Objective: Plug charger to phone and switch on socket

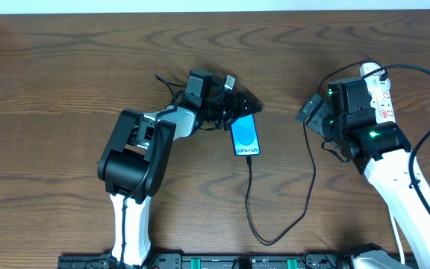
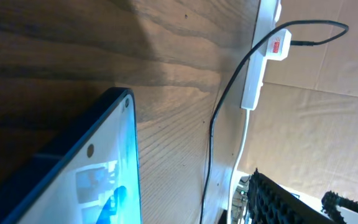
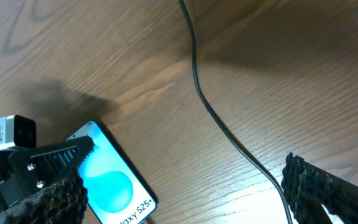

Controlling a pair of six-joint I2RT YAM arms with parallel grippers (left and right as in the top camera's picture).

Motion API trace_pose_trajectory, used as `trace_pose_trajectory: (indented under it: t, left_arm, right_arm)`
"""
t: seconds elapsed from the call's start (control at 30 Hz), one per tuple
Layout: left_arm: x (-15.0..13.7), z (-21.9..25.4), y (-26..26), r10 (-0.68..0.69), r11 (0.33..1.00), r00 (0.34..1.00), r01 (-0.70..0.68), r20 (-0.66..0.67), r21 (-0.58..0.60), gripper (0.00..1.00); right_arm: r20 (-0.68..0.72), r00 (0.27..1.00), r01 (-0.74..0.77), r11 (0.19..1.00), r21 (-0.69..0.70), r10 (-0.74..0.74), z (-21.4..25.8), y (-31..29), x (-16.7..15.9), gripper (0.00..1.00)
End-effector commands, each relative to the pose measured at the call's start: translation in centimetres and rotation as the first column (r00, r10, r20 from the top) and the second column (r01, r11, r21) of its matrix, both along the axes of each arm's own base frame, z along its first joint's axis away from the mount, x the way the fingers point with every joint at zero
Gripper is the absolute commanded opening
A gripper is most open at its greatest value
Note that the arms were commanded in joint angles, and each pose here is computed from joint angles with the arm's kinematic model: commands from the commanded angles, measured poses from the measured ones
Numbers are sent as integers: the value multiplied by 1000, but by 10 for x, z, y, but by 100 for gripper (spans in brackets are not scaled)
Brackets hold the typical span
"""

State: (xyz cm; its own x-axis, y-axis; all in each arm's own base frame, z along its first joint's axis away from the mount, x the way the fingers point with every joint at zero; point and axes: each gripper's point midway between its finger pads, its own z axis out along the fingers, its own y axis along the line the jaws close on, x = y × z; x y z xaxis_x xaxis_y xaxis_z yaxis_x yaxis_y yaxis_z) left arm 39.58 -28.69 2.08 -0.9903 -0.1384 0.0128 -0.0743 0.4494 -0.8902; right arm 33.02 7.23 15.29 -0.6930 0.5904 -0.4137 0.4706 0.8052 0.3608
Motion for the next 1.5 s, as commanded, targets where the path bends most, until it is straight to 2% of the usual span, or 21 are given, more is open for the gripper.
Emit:
trace_pose_trajectory:
  t: [0.0,0.17,0.93,1.37,1.47]
  left_arm:
    - [-22,-105,52,179,932,975,-126,-128,339,72]
    - [-27,-117,66,216,895,966,-138,-141,424,72]
    - [-33,-128,86,267,828,952,-146,-151,542,73]
    - [-33,-113,91,253,734,966,-160,-47,660,78]
    - [-34,-111,89,249,731,968,-159,-42,663,78]
  right_arm:
    - [0,1000,-3,1000,-25,3,-1,-3,1,99]
    - [0,1000,-3,1000,-25,3,-1,-3,1,99]
    - [-16,1000,-4,1000,-29,3,-3,-3,-3,99]
    - [-18,1000,-4,1000,-30,4,-3,-3,-3,99]
    - [-18,1000,-4,1000,-30,4,-3,-3,-3,99]
